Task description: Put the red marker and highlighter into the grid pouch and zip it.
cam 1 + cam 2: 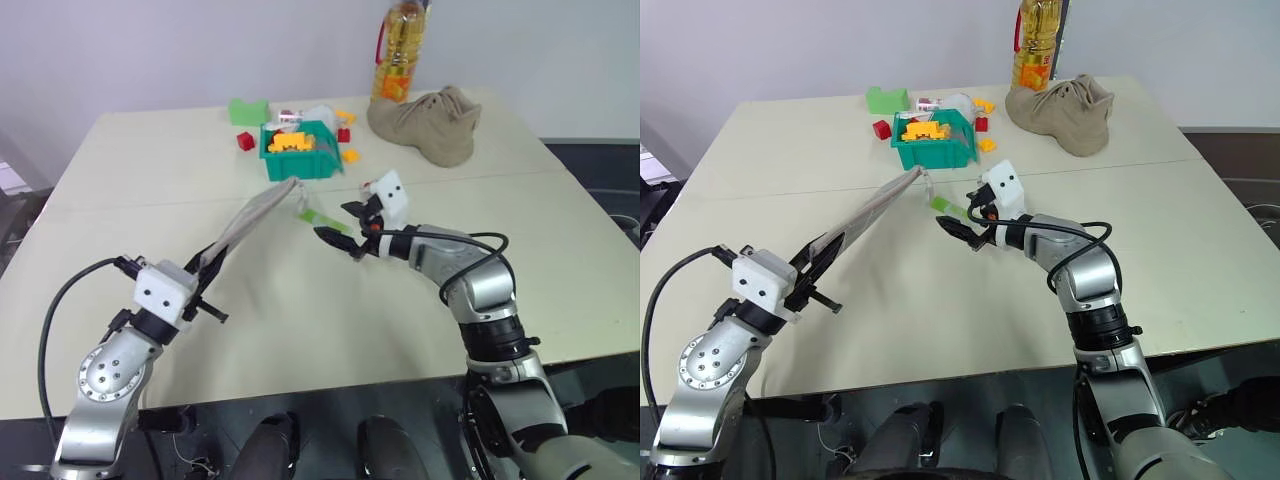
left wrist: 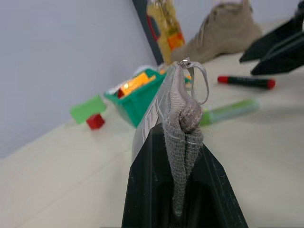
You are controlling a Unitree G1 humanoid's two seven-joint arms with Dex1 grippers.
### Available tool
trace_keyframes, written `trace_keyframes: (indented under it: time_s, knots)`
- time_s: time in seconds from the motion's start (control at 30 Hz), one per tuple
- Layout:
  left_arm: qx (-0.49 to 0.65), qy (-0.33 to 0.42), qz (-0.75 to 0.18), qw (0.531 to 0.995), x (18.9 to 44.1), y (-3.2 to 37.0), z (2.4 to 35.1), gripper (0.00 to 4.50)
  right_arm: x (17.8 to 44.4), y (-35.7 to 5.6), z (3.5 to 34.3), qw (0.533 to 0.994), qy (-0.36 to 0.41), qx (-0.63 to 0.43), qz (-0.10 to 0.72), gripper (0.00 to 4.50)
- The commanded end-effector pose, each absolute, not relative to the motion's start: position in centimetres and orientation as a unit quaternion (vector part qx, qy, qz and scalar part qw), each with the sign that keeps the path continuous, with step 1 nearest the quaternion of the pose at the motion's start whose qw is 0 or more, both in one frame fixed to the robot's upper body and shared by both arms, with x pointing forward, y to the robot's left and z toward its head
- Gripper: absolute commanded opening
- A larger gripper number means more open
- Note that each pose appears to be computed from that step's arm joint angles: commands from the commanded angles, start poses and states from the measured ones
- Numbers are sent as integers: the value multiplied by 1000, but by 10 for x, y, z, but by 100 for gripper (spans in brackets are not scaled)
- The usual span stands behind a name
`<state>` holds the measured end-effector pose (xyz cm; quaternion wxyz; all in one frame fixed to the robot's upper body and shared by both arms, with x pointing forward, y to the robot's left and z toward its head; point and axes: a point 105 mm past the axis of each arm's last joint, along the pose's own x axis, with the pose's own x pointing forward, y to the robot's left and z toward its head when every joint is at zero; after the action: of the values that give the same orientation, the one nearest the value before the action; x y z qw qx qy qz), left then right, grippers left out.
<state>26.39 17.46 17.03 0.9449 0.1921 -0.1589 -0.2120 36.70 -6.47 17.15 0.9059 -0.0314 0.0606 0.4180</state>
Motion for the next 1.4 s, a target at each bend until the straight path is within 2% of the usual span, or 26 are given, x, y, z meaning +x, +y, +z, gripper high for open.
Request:
trace_keyframes:
  time_s: [0.03, 0.3, 0.33, 0.43, 0.63, 0.77, 0.9, 1.13, 1.3, 1.4]
  knots:
    - [187, -175, -254, 933, 259, 154, 177, 0, 369, -61, 197, 911, 25, -17, 412, 441]
    - [195, -177, -292, 920, 257, 140, 173, 0, 381, -63, 196, 923, 38, -15, 382, 441]
    - [196, -177, -293, 919, 257, 139, 173, 0, 382, -63, 195, 924, 41, -14, 380, 418]
    - [196, -178, -290, 920, 257, 140, 173, 0, 383, -65, 193, 925, 47, -11, 377, 316]
    - [196, -178, -287, 921, 256, 141, 174, 0, 382, -63, 193, 922, 45, -12, 384, 3]
    - [199, -175, -286, 921, 256, 142, 173, 0, 376, -59, 195, 915, 36, -36, 401, 3]
    - [200, -174, -283, 922, 258, 141, 172, 0, 349, -39, 194, 874, 19, -116, 471, 3]
    - [206, -180, -271, 923, 263, 135, 171, 0, 306, -6, 198, 807, -5, -179, 562, 3]
    - [209, -193, -254, 924, 270, 131, 174, 0, 272, 20, 204, 756, -26, -192, 626, 3]
    - [210, -202, -246, 925, 272, 127, 175, 0, 264, 31, 210, 746, -35, -182, 640, 3]
